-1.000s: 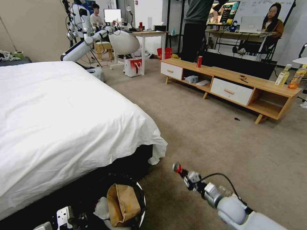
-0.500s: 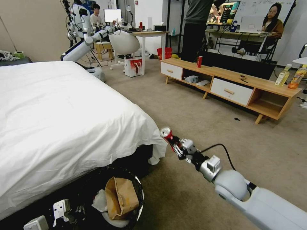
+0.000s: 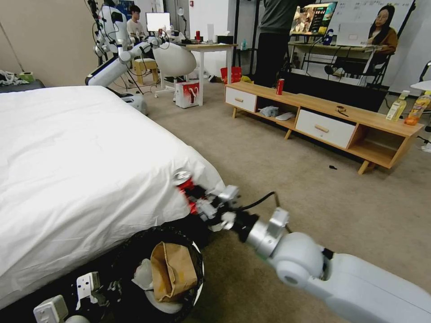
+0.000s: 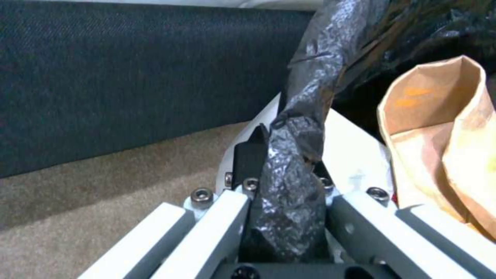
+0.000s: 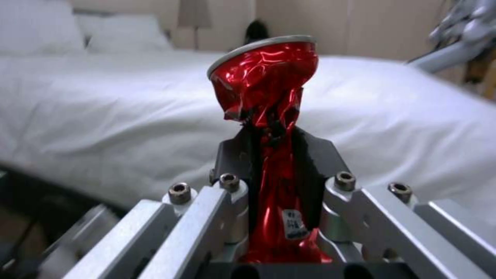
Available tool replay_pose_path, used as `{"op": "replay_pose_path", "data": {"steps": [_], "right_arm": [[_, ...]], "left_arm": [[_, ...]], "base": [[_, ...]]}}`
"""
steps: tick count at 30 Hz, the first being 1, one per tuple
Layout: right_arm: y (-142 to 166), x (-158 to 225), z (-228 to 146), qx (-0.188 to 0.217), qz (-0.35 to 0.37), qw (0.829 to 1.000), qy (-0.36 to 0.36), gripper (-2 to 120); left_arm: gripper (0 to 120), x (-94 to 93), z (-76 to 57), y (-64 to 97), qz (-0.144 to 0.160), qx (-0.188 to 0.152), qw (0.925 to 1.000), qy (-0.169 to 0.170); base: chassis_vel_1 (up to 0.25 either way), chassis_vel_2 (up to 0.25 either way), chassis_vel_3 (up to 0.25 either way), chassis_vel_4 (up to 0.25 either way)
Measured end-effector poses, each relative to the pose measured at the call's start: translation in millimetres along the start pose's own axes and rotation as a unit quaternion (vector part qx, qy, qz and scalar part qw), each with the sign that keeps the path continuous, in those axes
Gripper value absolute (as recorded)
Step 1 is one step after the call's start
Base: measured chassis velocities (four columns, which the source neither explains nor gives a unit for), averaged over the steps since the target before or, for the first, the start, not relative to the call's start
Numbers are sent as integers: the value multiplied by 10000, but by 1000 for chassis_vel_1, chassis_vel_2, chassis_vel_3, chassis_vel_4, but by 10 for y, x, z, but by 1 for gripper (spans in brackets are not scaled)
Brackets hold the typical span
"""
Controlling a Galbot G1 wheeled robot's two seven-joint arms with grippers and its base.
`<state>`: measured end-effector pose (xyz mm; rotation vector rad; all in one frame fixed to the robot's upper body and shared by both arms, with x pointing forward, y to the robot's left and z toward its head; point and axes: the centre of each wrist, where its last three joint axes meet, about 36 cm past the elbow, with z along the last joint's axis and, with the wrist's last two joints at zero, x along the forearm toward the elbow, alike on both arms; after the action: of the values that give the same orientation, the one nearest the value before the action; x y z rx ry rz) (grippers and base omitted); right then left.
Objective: Pick up the trash bin and place the garbage on the floor into it.
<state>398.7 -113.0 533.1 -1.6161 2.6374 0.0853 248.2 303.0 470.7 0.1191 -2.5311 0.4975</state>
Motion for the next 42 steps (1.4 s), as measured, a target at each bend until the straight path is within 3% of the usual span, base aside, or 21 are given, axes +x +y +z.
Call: {"op": "replay_pose_path", "data": {"steps": [7, 15, 42], "right_arm": [[259, -180, -21, 40, -467, 9959, 773, 14], [383, -241, 176, -32, -584, 9917, 1146, 14], [362, -263, 876, -30, -333, 9847, 1712, 14]], "left_arm": [[1, -35, -34, -6, 39, 14, 10000, -55], [1, -41, -42, -7, 55, 55, 9999, -77], [1, -30, -26, -36, 67, 121, 9999, -92]], "base": [[0, 0, 0, 0], [0, 0, 0, 0], [0, 0, 0, 0]]}}
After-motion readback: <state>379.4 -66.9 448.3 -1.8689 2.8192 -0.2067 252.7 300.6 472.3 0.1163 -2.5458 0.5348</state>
